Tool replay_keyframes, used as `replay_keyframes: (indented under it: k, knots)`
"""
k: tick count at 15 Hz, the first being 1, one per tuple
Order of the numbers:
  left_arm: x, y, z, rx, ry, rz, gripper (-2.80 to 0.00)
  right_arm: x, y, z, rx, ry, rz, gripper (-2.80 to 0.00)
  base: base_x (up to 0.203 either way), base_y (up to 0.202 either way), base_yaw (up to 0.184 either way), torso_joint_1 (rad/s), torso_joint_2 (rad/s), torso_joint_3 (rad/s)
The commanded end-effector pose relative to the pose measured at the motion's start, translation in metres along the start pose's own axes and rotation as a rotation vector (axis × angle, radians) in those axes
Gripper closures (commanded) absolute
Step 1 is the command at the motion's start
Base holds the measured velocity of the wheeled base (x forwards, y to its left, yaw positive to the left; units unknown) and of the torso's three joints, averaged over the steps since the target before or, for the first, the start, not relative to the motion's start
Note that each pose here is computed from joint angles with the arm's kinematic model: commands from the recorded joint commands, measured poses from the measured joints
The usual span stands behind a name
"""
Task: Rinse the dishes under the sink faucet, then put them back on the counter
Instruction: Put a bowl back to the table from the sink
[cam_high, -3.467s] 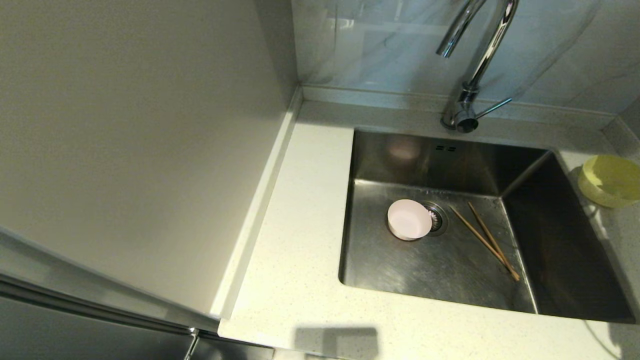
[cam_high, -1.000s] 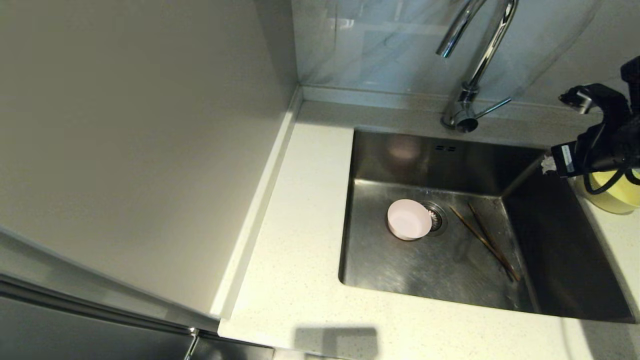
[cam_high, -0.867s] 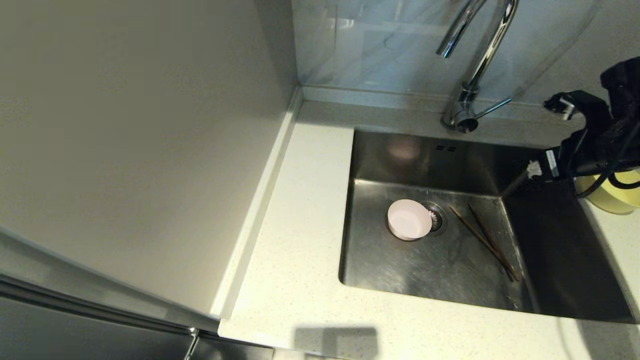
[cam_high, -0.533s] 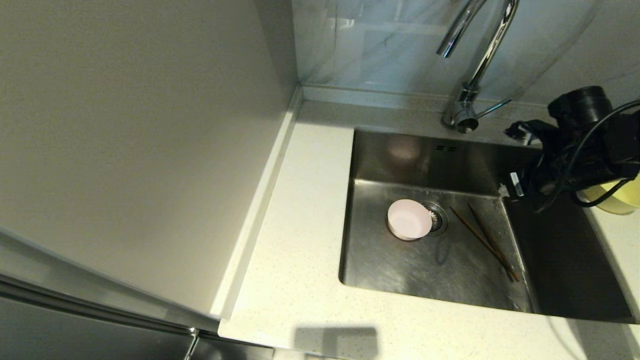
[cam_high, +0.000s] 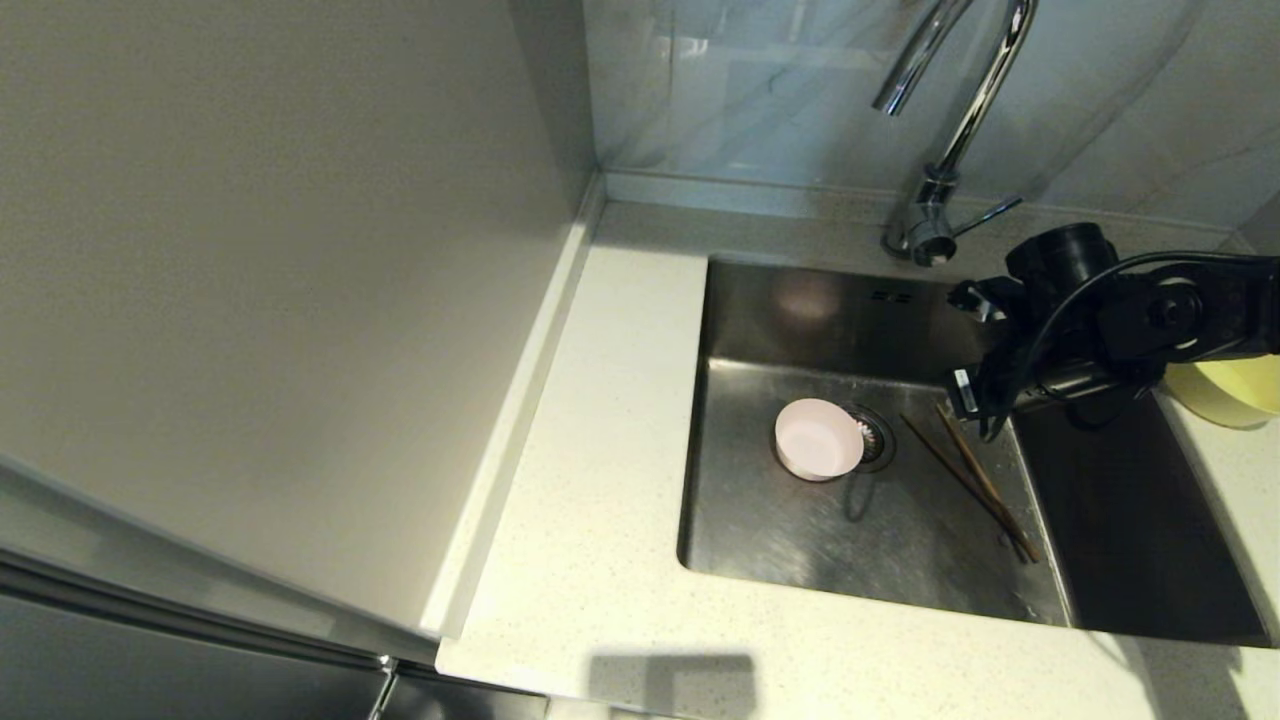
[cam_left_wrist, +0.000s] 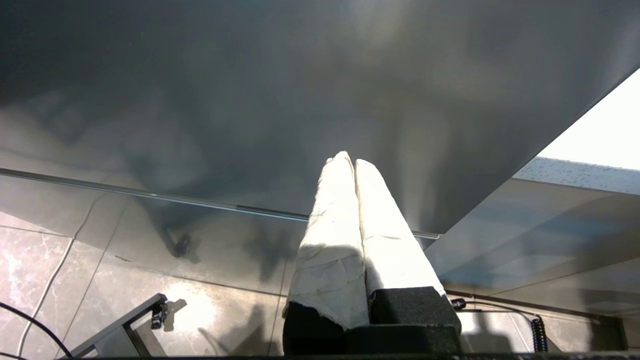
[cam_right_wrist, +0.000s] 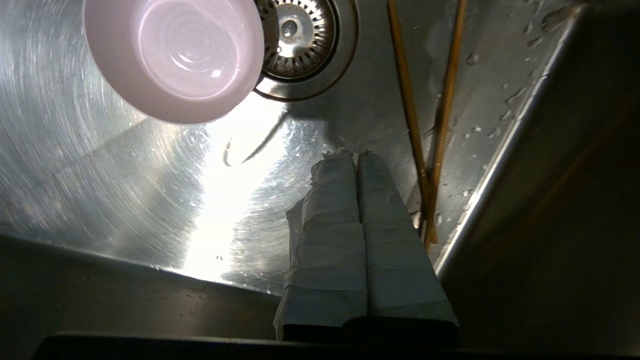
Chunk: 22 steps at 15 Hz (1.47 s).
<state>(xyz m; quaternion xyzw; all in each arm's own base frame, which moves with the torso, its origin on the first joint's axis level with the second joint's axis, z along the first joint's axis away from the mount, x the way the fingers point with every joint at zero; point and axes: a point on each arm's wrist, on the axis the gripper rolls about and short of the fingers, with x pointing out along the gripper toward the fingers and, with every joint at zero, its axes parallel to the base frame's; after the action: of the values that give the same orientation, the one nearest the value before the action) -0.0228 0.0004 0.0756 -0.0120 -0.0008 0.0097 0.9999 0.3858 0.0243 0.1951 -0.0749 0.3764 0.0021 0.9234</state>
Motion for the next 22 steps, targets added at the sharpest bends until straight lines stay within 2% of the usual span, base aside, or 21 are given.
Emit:
replay_keyframes:
  k: [1,4,9,11,14,19,22]
  knots:
    - [0.0,0.0,0.0,-0.001,-0.003,0.0,0.0,0.013,0.004,-0.002,0.005,0.026,0.003,-2.8,0.0,0.0,0.0,0.0,0.0,0.0]
    - [0.0,0.0,0.0,-0.001,-0.003,0.0,0.0,0.016,0.01,0.001,0.05,0.018,0.007,-2.8,0.0,0.0,0.0,0.0,0.0,0.0]
    - [0.0,0.0,0.0,-0.001,-0.003,0.0,0.0,0.035,0.037,-0.004,0.13,0.062,0.039,-2.8,0.0,0.0,0.0,0.0,0.0,0.0]
    - [0.0,0.0,0.0,-0.001,-0.003,0.0,0.0,0.046,0.05,-0.009,0.125,0.089,0.039,-2.8,0.0,0.0,0.0,0.0,0.0,0.0]
    - [0.0,0.0,0.0,-0.001,-0.003,0.0,0.0,0.064,0.056,-0.011,0.117,0.107,0.029,-2.8,0.0,0.0,0.0,0.0,0.0,0.0]
    - [0.0,0.0,0.0,-0.001,-0.003,0.0,0.0,0.089,0.058,-0.001,0.122,0.074,-0.046,-2.8,0.0,0.0,0.0,0.0,0.0,0.0]
    - [0.0,0.0,0.0,-0.001,-0.003,0.0,0.0,0.104,0.06,0.005,0.136,0.004,-0.062,-2.8,0.0,0.0,0.0,0.0,0.0,0.0]
